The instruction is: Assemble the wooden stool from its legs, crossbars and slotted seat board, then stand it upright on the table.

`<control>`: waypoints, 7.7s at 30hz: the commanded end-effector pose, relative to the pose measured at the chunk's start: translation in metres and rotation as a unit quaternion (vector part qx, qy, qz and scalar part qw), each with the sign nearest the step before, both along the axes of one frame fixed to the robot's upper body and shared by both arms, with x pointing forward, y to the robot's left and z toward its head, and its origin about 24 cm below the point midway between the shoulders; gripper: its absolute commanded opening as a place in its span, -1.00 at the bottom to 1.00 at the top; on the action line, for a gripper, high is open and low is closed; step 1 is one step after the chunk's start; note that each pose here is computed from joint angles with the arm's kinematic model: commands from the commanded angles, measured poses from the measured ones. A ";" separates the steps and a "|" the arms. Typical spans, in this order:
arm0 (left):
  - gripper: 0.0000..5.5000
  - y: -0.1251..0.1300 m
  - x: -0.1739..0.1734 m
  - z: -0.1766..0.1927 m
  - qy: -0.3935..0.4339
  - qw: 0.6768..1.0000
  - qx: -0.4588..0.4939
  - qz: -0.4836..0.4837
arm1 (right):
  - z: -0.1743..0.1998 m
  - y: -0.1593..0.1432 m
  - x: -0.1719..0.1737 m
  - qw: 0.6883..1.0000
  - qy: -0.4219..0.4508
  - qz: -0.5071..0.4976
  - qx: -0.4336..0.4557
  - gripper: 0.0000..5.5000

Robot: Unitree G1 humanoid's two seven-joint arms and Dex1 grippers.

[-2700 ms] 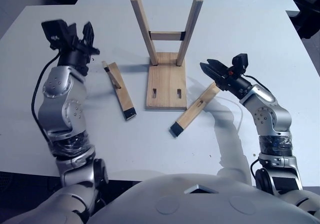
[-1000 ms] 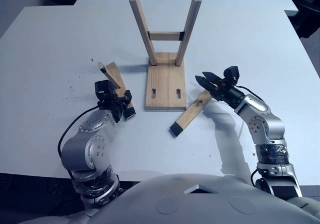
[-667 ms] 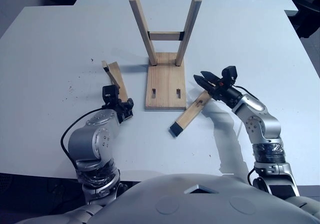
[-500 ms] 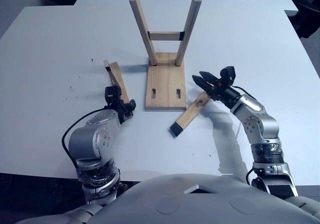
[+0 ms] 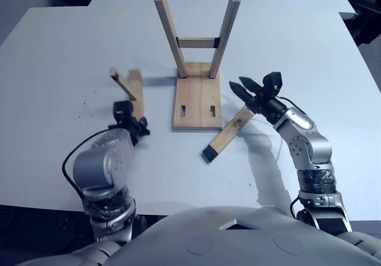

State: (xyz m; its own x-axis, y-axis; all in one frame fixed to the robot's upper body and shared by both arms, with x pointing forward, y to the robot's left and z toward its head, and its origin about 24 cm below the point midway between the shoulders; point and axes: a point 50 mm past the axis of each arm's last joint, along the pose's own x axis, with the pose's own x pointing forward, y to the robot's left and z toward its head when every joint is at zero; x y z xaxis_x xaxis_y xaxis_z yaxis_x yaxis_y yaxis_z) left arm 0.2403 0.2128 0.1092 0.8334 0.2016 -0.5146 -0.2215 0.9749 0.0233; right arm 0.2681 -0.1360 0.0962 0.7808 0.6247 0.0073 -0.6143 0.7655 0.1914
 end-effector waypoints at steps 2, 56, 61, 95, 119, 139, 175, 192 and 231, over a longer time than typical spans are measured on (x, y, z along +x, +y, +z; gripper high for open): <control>-0.27 0.015 0.061 0.150 -0.378 0.916 -0.133 -0.025 | 0.119 0.006 0.034 0.977 -0.205 -0.060 -0.026 -0.18; 0.21 -0.027 0.010 -0.006 -0.198 0.800 -0.152 -0.545 | 0.167 0.001 0.040 0.925 -0.120 0.359 0.023 -0.25; 0.21 0.019 -0.003 -0.035 -0.183 0.879 -0.141 -0.418 | 0.147 -0.006 0.038 0.932 -0.118 0.341 -0.014 -0.25; 0.21 0.033 0.009 -0.037 -0.262 0.920 -0.191 -0.220 | 0.042 -0.005 0.020 0.899 -0.003 0.396 -0.186 -0.27; 0.21 -0.007 0.001 -0.075 -0.203 0.928 -0.184 -0.252 | 0.037 0.031 0.059 0.858 0.066 0.410 -0.303 -0.27; 0.21 -0.026 -0.023 -0.092 -0.175 0.935 -0.181 -0.248 | 0.113 0.012 0.029 0.858 0.004 0.430 -0.280 -0.27; 0.21 -0.021 -0.020 -0.093 -0.164 0.936 -0.177 -0.256 | 0.068 -0.038 0.006 0.929 0.021 0.284 -0.236 0.37; 0.21 -0.024 -0.050 -0.060 -0.183 0.943 -0.199 -0.196 | -0.027 0.051 -0.061 0.864 0.136 0.388 -0.292 0.37; 0.21 -0.009 -0.043 -0.076 -0.200 0.955 -0.176 -0.127 | -0.051 -0.066 -0.071 0.907 0.188 0.115 -0.358 0.37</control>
